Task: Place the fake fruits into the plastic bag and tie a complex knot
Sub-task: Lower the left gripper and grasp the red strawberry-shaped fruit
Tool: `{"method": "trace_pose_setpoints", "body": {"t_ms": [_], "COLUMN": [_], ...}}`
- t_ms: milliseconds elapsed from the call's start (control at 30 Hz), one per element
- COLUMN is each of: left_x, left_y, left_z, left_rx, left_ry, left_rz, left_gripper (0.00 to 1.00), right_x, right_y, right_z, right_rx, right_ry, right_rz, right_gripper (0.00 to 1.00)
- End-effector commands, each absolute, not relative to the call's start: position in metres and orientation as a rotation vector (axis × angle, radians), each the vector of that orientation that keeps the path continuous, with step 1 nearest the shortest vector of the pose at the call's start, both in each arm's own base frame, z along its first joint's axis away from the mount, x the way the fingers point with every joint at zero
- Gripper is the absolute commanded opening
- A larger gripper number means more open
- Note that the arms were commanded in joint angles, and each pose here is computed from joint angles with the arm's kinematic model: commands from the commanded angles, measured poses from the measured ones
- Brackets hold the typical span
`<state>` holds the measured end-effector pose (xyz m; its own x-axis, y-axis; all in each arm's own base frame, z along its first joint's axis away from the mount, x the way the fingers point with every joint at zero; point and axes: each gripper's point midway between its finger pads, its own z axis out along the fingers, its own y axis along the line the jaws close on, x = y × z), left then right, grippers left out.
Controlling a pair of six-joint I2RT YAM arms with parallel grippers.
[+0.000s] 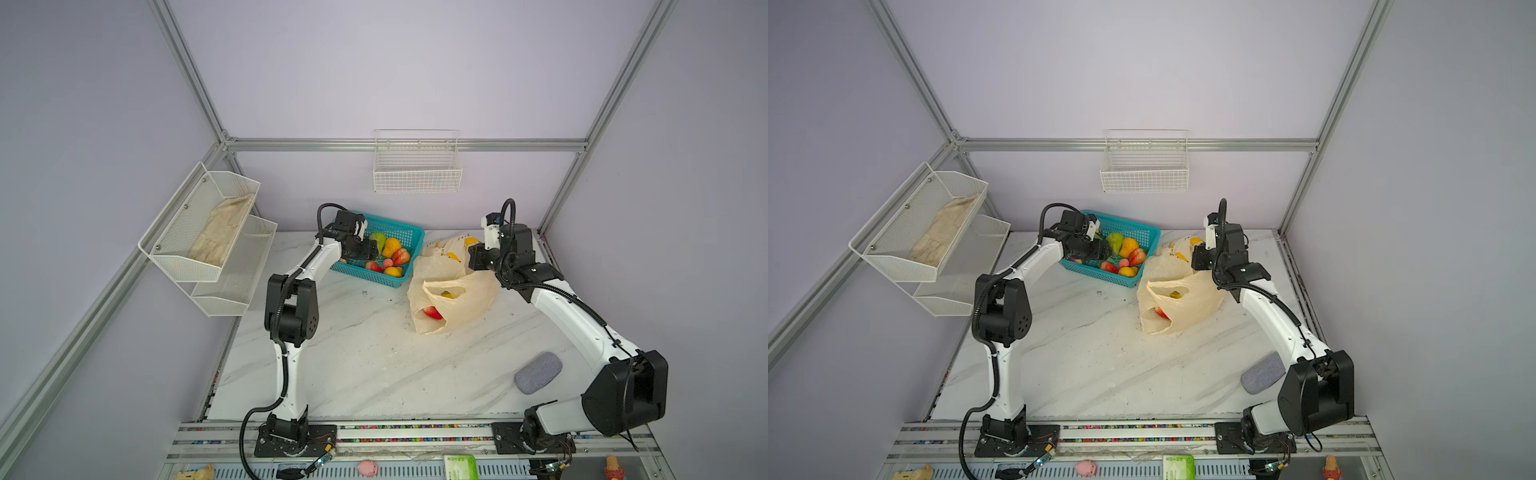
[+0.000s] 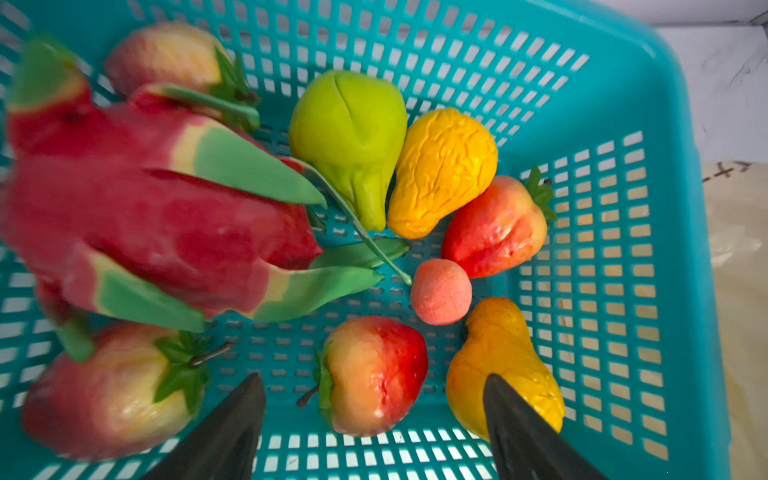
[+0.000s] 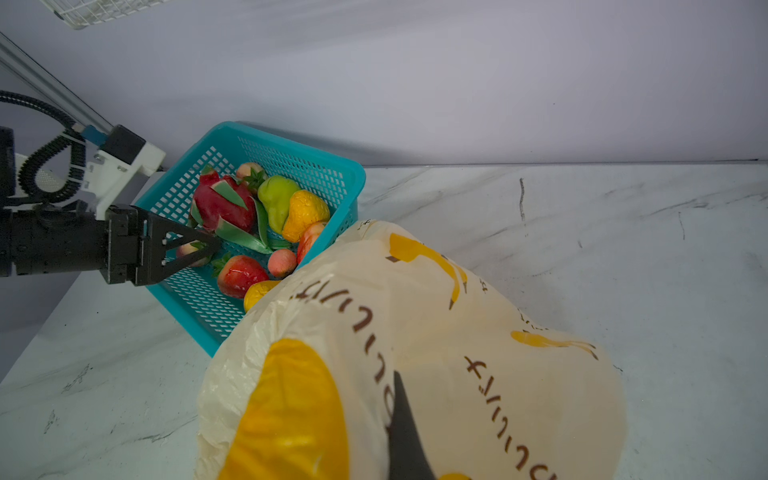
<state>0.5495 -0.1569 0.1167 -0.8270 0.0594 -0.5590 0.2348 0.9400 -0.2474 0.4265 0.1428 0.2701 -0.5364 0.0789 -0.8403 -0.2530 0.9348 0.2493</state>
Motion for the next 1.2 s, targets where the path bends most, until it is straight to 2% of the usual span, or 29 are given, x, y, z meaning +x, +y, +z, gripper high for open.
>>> {"method": "trace_pose_setpoints", "body": {"t_ms": [0, 233, 567, 900, 1167], "left_x": [0.562, 0.563, 0.557, 0.557, 0.559], "left_y": [-0.169, -0.174, -0.173, -0.175, -0.181], "left_z": [0.152, 0.125, 0.095, 0.075, 0.074], "left_rx": [0.259, 0.290, 0.416, 0.468, 0.448], "left_ry": [2.451, 2.516, 2.623, 2.655, 2.654], "left_rz": [-0.485, -0.512, -0.469, -0.479, -0.527], "left_gripper": [0.82, 0.82, 0.75, 0.73, 0.60], "right_x": [0.429, 0.428, 0.427, 0.428, 0.428], "right_y": [0.143, 0.144, 0.144, 0.144, 0.145], "right_z": [0.270, 0.269, 0.265, 0.259, 0.260], "right_rx": [-0.123, -0.127, -0.129, -0.126, -0.125], "right_ry": [2.086, 2.087, 2.094, 2.105, 2.105], "right_rz": [0.424, 0.432, 0.434, 0.436, 0.437], "right_gripper": [0.00, 0.00, 0.00, 0.00, 0.00]}}
